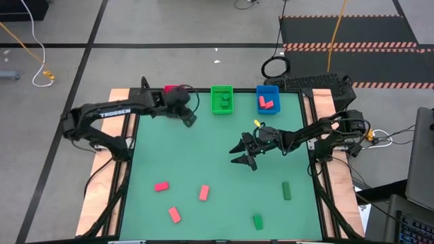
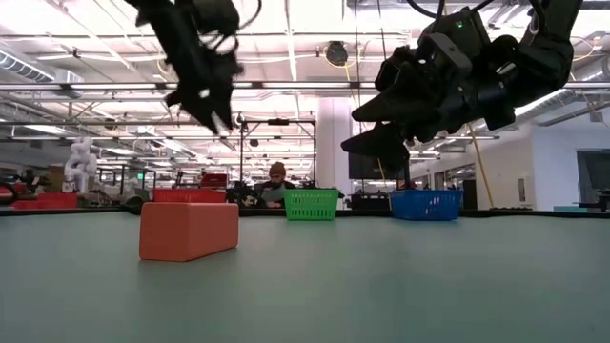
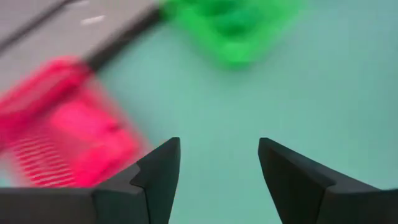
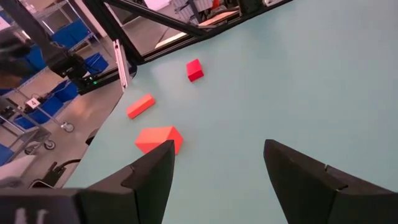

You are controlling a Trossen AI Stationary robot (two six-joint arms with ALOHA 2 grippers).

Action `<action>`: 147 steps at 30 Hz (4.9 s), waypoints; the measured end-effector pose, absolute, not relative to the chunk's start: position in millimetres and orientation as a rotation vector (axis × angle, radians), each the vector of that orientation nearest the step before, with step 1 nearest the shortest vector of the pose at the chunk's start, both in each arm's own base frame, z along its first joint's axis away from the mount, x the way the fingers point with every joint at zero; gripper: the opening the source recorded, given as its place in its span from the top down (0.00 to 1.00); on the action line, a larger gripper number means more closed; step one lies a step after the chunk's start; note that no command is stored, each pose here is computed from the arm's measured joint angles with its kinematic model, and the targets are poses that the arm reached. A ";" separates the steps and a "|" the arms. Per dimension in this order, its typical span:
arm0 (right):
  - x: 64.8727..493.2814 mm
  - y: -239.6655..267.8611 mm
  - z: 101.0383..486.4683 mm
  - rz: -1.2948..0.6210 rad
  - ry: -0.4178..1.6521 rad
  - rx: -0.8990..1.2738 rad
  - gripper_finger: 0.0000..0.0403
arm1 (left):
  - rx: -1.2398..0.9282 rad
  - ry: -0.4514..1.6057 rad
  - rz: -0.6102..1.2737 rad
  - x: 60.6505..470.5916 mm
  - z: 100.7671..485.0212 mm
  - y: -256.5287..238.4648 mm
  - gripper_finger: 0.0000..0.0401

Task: Sort & place blocks by color
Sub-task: Put the red block into the red basket, then put the orange block into the blue basket

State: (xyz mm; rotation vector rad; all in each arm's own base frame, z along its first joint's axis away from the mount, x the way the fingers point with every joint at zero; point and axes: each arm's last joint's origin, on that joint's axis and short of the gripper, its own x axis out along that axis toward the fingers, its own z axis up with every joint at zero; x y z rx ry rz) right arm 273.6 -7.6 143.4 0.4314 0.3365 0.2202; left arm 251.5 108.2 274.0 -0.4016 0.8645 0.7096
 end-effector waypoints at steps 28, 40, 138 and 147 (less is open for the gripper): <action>273.5 -7.6 143.4 0.236 0.326 0.349 0.40 | -0.363 1.354 0.322 239.1 222.0 -128.4 0.56; 273.5 -7.6 143.4 0.235 0.328 0.358 0.40 | -0.258 1.681 0.277 226.4 185.2 -155.8 0.37; 273.7 4.2 143.4 0.295 0.314 0.212 0.40 | -0.671 0.725 0.466 249.5 245.4 21.1 0.32; 273.7 6.5 143.9 0.301 0.307 0.199 0.40 | -0.812 0.726 0.458 258.1 223.9 -70.7 0.32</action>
